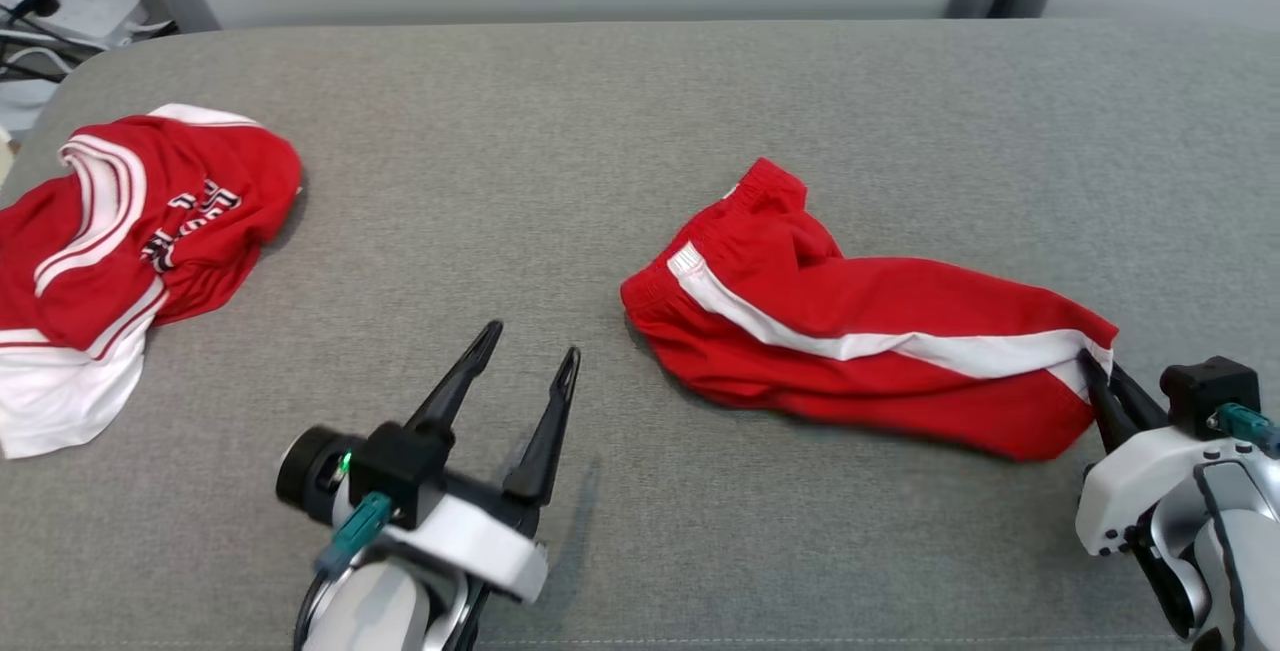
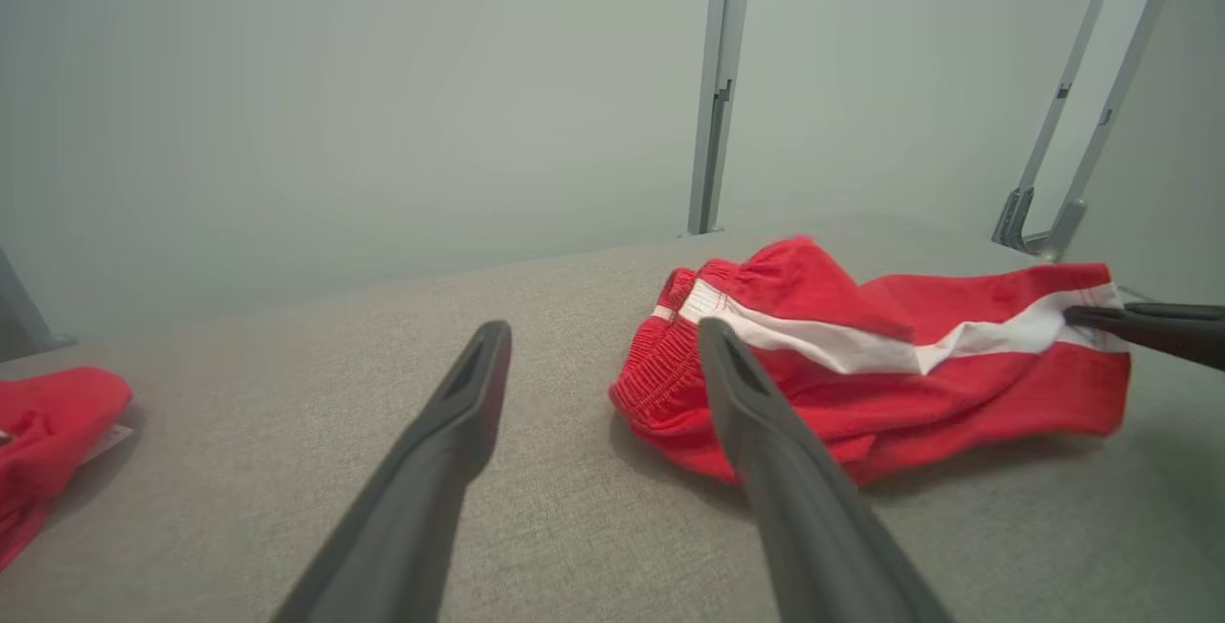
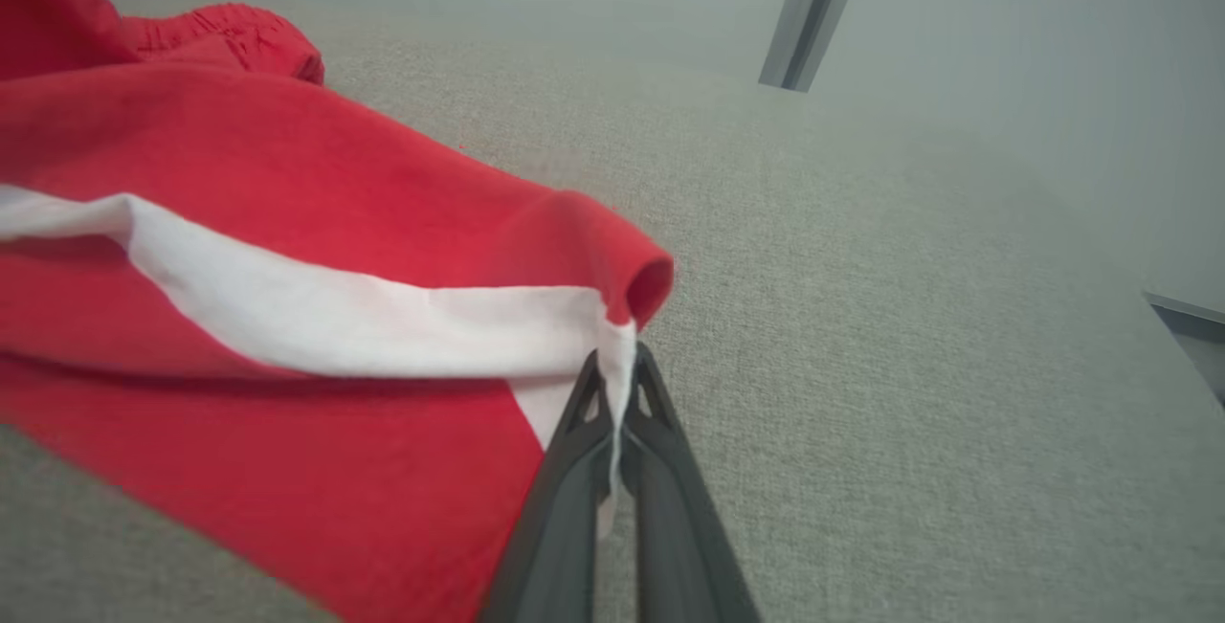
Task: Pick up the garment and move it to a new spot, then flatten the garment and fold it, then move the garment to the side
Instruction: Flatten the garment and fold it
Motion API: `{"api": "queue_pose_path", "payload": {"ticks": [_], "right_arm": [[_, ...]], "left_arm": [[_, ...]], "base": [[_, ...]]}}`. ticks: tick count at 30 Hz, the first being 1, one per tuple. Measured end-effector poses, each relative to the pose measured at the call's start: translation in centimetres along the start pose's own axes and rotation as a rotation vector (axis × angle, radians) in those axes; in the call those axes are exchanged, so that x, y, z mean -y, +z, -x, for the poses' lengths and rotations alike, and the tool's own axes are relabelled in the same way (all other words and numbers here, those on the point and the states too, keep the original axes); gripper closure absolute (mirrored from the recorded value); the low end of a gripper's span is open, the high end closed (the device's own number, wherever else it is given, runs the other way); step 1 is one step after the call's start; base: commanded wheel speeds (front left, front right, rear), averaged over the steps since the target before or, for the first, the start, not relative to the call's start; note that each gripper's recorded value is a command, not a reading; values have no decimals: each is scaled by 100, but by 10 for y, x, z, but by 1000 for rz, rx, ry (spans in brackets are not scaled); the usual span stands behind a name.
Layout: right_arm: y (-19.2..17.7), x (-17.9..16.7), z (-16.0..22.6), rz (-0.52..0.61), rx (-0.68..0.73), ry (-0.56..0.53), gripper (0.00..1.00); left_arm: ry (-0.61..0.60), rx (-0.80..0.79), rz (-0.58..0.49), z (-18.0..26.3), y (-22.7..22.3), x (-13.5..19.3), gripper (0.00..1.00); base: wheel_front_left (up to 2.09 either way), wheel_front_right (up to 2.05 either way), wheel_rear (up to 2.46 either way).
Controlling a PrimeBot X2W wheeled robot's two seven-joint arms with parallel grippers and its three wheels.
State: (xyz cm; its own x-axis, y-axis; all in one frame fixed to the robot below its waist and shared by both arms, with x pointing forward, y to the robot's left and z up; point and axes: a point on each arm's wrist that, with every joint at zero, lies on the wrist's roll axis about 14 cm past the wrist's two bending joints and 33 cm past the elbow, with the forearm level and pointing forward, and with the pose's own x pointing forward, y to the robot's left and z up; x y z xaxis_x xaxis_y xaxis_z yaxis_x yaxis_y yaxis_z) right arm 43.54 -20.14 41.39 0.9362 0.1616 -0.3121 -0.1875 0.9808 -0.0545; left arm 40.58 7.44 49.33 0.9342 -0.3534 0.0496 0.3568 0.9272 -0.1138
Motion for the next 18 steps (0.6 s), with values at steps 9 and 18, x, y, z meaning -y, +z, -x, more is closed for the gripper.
{"api": "queue_pose_path", "payload": {"ticks": [9,18], "right_arm": [[-6,2,5,-7,-24,-23,100],[-12,3,7,-9,-43,-28,100]], "left_arm": [[-255,-85,-105,-55,-21,51,0],[-421,-275,-271,-88,-53,69,0]], "base": [[0,0,0],[0,0,0]]}}
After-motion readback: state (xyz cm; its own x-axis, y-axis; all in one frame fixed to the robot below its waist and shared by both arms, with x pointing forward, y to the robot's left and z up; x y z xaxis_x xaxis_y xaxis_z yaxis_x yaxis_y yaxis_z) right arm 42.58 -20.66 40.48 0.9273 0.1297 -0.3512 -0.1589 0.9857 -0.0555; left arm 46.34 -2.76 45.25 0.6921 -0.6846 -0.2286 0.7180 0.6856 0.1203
